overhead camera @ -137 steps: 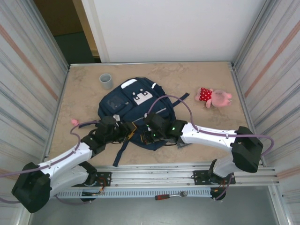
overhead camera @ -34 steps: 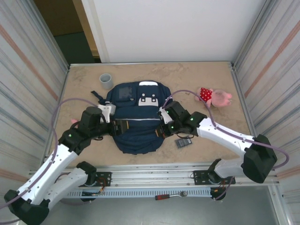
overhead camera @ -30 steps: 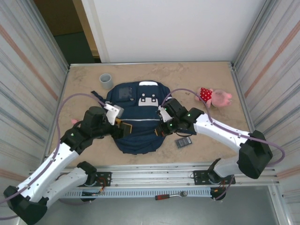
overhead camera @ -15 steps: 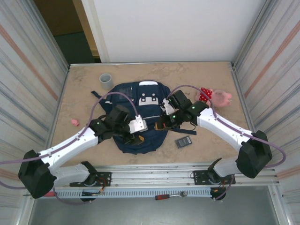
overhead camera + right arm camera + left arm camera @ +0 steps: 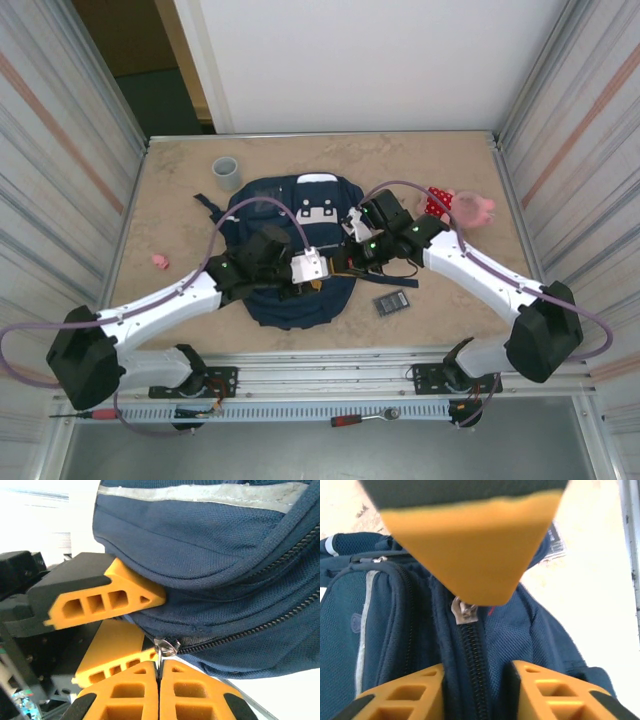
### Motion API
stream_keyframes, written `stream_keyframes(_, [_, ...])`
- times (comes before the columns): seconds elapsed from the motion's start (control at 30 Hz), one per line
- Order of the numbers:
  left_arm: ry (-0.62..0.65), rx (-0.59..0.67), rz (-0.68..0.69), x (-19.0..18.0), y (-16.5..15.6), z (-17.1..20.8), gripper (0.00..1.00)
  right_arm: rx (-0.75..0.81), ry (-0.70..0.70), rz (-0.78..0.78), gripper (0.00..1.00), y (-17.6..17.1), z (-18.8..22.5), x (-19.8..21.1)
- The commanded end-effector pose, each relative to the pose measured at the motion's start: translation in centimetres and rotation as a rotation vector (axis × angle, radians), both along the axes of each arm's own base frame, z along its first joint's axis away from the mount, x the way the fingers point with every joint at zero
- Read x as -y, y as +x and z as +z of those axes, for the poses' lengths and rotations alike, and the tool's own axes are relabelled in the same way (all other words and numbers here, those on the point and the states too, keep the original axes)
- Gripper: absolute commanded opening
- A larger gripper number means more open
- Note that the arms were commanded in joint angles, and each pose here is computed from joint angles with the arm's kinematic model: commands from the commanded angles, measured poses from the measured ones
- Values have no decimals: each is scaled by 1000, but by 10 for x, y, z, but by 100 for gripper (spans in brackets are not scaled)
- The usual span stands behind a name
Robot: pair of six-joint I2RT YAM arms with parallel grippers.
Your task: Pack books, pencil case, and school supplies into a backpack
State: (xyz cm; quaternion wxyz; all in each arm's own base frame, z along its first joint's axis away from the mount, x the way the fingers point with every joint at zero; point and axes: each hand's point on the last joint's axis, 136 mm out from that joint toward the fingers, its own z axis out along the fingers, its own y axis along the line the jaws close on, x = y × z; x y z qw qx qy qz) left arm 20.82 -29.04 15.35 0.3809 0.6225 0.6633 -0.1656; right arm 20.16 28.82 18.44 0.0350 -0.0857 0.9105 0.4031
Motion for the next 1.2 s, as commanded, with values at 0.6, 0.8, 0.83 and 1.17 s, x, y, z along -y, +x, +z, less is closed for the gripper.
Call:
stream_keyframes(0.6, [-12,52,86,-24,3,2,0,129,-304,-132,0,18,-22,70])
stream_keyframes(0.8, [-28,41,119,-29,7,4,0,142,-270,-99,0,14,-14,69])
stream_keyframes(0.83, [-34,33,113,-28,6,4,0,154,-211,-56,0,9,-8,53])
stream_keyframes(1.17, [-135,-55,105,-4,8,13,0,138,-32,149,0,-21,1,-33])
